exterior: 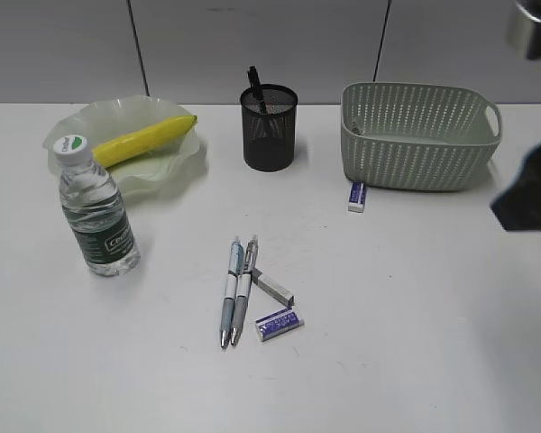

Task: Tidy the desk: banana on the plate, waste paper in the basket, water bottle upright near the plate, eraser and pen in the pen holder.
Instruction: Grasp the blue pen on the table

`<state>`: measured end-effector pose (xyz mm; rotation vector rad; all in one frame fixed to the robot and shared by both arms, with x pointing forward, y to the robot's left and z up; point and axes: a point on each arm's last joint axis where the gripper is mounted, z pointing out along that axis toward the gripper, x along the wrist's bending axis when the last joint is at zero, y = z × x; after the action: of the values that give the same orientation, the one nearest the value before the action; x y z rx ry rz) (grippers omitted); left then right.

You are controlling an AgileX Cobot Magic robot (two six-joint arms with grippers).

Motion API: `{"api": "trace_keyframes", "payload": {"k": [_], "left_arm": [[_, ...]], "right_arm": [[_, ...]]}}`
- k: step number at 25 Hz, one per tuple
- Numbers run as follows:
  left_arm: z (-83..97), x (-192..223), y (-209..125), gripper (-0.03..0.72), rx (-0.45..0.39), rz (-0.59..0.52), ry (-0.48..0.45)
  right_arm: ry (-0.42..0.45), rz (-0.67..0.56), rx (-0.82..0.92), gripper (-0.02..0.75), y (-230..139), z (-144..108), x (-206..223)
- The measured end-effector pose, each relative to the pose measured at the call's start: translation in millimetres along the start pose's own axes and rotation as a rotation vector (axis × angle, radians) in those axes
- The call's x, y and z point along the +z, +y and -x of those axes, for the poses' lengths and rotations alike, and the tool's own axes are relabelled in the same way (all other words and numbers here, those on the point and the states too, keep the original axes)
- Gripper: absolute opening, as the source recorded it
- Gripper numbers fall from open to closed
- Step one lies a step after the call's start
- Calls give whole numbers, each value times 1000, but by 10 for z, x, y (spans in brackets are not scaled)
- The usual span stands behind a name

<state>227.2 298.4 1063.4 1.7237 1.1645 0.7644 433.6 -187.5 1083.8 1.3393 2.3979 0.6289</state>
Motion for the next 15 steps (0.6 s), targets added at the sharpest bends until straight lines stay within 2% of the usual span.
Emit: {"api": "trace_keyframes", "payload": {"k": [5,8,10,15], "left_arm": [[0,0,0,347,0,0,0],[15,5,7,347,-10,1,-17],[42,34,51,347,-32,-8,-52],[111,332,283,347,-140,-101,-159]], "right_arm": [[-10,3,3,489,-710,9,-340],[-17,47,8,489,-1120,13,-498],[-22,97,11,489,-1339,14,-570],[-39,340,19,486,-1800,23,-804]]}}
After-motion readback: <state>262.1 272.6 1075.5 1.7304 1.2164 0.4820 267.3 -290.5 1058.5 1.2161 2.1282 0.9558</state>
